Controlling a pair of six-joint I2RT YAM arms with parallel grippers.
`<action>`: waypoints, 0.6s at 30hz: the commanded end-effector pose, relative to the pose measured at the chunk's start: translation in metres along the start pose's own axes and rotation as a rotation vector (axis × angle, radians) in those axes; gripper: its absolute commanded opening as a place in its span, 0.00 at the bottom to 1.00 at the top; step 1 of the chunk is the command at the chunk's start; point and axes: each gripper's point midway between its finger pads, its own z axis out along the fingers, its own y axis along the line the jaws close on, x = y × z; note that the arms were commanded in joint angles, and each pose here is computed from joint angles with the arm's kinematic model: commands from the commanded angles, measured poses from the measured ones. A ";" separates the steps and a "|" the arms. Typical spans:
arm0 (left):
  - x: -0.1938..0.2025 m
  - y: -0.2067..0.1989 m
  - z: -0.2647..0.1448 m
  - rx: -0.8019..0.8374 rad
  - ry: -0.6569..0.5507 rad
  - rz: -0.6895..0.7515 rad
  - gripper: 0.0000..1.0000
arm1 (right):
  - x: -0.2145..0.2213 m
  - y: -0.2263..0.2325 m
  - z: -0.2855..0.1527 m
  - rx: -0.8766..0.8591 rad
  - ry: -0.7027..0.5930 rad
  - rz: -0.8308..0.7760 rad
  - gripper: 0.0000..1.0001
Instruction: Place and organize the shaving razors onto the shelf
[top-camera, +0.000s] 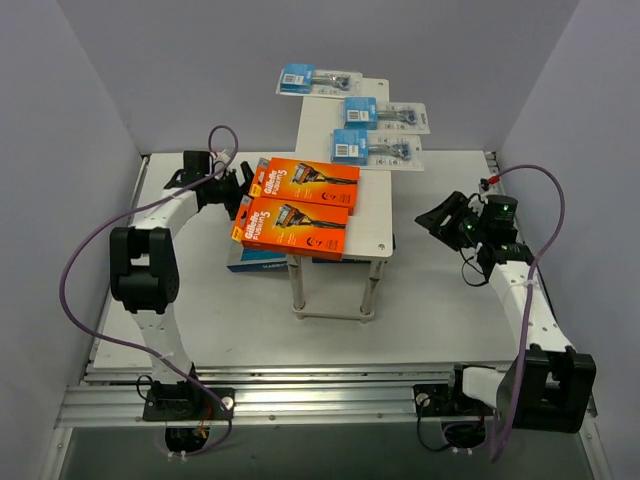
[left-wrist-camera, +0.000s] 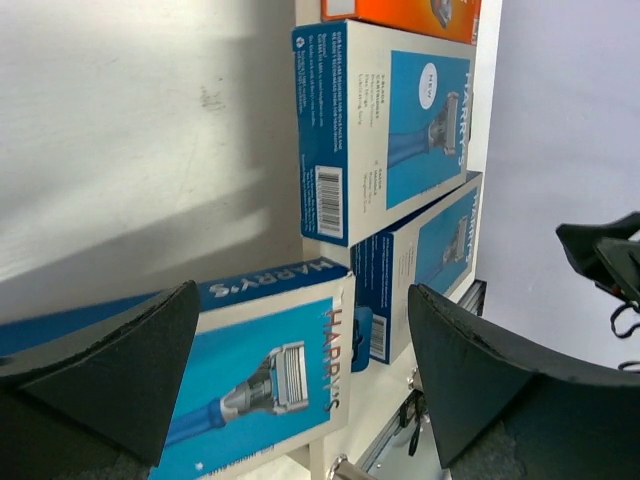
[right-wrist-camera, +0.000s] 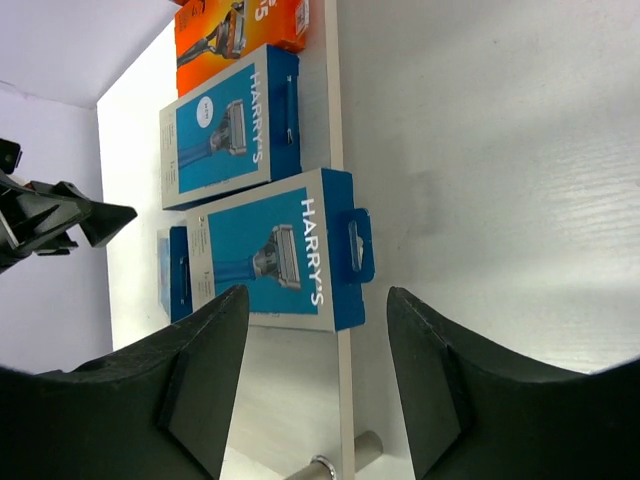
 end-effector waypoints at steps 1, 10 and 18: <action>-0.005 -0.007 -0.032 -0.040 -0.067 -0.021 0.94 | 0.011 -0.010 -0.012 0.051 0.008 -0.026 0.53; 0.036 0.015 -0.121 -0.066 -0.351 -0.321 0.94 | 0.023 -0.015 -0.011 0.023 0.027 -0.016 0.56; 0.070 -0.005 -0.152 0.069 -0.535 -0.502 0.94 | 0.028 -0.014 -0.013 0.016 0.033 -0.013 0.58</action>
